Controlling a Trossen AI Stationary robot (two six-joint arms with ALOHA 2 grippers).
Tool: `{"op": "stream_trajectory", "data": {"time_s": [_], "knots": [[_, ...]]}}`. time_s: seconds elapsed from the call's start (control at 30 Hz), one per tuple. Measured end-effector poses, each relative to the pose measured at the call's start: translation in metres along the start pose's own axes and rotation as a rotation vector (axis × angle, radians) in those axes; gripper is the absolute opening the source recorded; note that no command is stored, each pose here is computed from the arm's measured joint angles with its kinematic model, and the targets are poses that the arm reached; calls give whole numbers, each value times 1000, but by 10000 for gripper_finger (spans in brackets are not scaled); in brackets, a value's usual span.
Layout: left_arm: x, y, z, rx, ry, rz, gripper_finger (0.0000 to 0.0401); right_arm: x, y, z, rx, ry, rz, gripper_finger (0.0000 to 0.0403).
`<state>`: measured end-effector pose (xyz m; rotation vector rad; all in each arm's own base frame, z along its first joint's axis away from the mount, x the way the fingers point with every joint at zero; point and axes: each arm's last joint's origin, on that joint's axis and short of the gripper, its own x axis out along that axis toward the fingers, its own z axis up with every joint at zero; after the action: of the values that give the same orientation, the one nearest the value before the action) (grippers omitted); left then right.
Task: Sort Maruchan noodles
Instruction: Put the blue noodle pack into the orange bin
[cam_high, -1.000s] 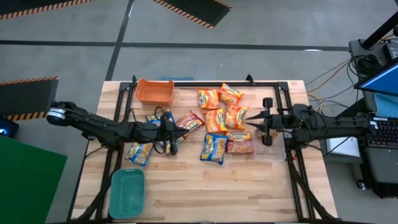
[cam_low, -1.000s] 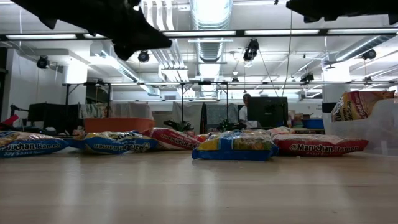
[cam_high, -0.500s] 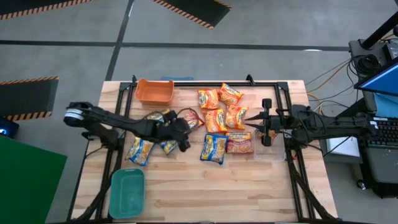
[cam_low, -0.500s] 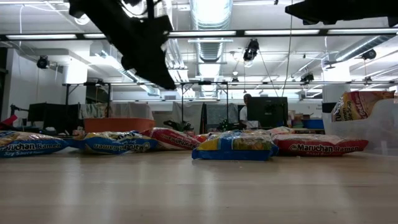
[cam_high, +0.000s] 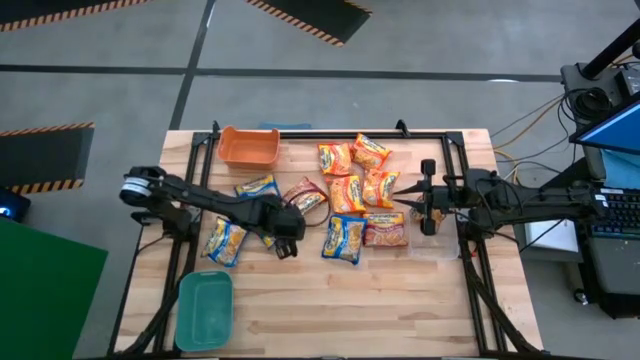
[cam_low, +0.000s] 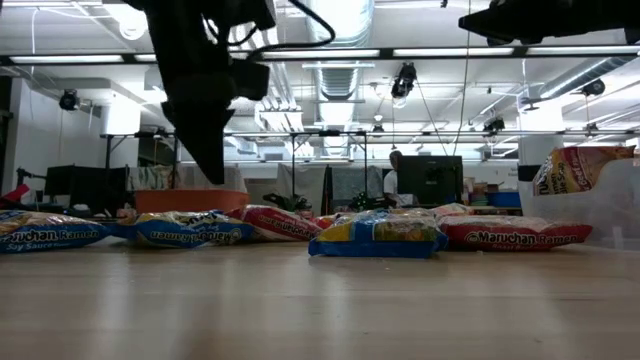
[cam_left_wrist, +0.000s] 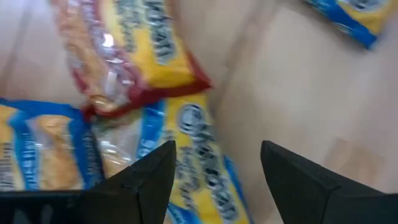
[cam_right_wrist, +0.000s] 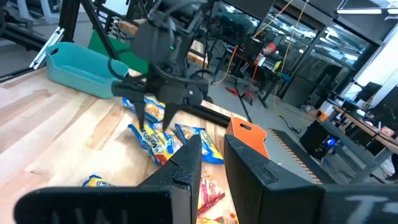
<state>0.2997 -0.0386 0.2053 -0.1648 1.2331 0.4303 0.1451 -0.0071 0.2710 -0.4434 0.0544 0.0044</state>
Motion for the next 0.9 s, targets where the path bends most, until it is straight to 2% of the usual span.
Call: {"op": "stream_trajectory", "data": {"time_s": [0.17, 0.37, 0.57, 0.77, 0.9], "knots": [[7, -10, -10, 65, -69, 46, 214, 0, 1, -1, -8, 12, 5, 59], [18, -9, -20, 51, -132, 129, 214, 0, 0, -1, -8, 12, 5, 59], [35, -10, -26, 31, -218, 100, 214, 0, 0, -1, -12, 12, 5, 59], [49, -4, -41, 2, -225, 155, 206, 0, 0, -1, -16, 12, 4, 59], [56, -2, -47, -10, -236, 149, 194, 0, 0, -1, -16, 12, 4, 59]]}}
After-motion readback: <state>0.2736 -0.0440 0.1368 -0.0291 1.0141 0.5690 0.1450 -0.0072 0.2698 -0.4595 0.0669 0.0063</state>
